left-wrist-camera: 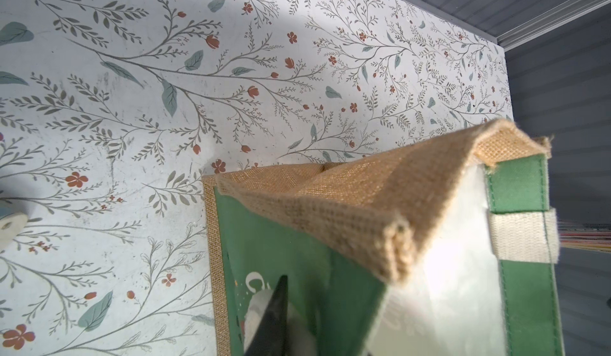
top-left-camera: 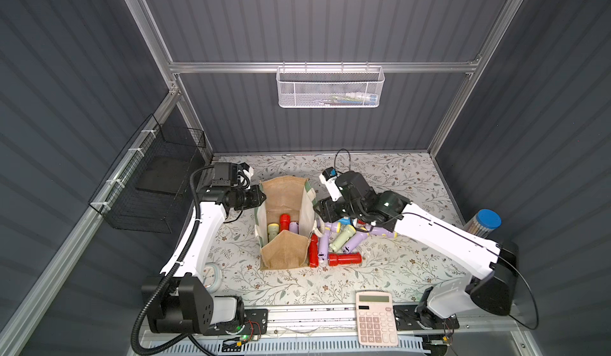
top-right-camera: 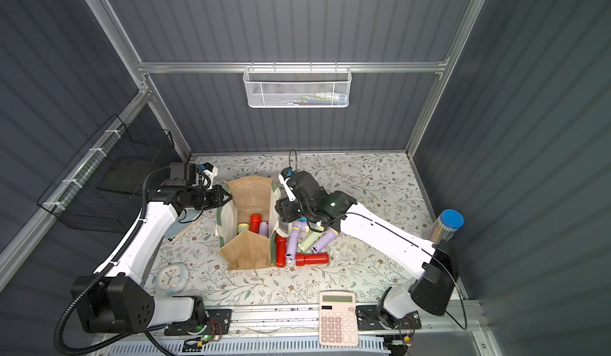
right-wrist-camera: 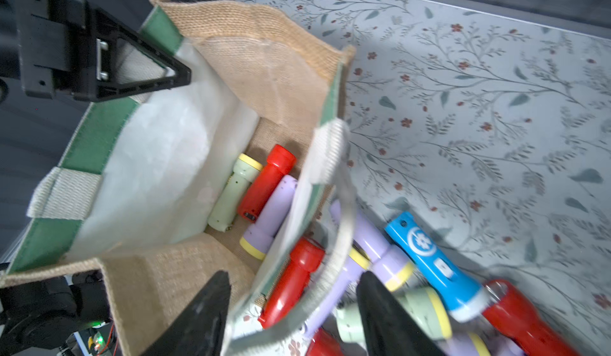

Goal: Put the flashlights into the tote bags
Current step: Place the flashlight in the canvas bag, then pick up the flashlight from the center of the board.

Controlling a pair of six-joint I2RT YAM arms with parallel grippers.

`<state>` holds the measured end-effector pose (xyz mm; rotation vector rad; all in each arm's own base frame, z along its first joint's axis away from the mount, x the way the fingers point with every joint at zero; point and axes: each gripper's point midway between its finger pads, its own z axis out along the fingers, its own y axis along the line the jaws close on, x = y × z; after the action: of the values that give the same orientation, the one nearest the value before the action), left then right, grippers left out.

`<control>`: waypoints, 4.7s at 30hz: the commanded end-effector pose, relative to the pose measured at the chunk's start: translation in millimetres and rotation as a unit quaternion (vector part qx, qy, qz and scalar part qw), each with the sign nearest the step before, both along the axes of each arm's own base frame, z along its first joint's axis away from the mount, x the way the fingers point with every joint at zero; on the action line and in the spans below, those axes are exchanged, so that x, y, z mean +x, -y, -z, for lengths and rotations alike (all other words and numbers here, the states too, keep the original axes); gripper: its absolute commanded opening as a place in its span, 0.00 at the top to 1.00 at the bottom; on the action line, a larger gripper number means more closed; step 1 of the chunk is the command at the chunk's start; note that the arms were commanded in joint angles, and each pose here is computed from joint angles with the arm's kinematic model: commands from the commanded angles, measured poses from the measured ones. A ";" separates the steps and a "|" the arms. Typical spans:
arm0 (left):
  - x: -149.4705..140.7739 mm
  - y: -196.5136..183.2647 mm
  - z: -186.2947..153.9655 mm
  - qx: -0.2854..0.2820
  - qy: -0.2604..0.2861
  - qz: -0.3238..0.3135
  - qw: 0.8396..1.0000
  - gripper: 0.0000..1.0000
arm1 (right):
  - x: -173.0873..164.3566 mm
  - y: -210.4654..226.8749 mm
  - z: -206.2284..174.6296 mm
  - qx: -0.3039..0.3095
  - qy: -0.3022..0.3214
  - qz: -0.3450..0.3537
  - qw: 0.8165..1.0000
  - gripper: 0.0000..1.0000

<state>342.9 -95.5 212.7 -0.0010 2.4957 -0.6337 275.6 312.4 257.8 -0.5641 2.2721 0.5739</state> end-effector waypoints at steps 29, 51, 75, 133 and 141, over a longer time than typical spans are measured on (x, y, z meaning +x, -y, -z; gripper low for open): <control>-0.8 4.0 -16.0 -0.011 0.011 0.013 1.000 0.80 | -48.7 98.6 173.5 -0.006 -0.315 0.248 0.916 0.40; -5.0 1.7 1.4 -0.001 -0.006 0.013 1.000 0.79 | -37.4 99.0 214.4 -0.058 -0.333 0.281 0.898 0.41; -3.7 1.9 6.6 -0.002 -0.014 0.012 1.000 0.79 | -44.0 117.5 245.4 -0.090 -0.342 0.311 0.882 0.43; -4.1 2.6 -7.0 -0.007 0.006 0.012 1.000 0.79 | 18.8 91.6 -11.7 0.077 -0.061 0.208 0.973 0.71; -6.7 4.3 -8.7 -0.009 0.008 0.019 1.000 0.79 | 20.4 27.8 -80.4 0.153 -0.019 0.091 0.984 0.72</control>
<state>343.6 -97.0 213.4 0.0079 2.4952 -0.6435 297.4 254.6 308.2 -0.0682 2.2767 0.7089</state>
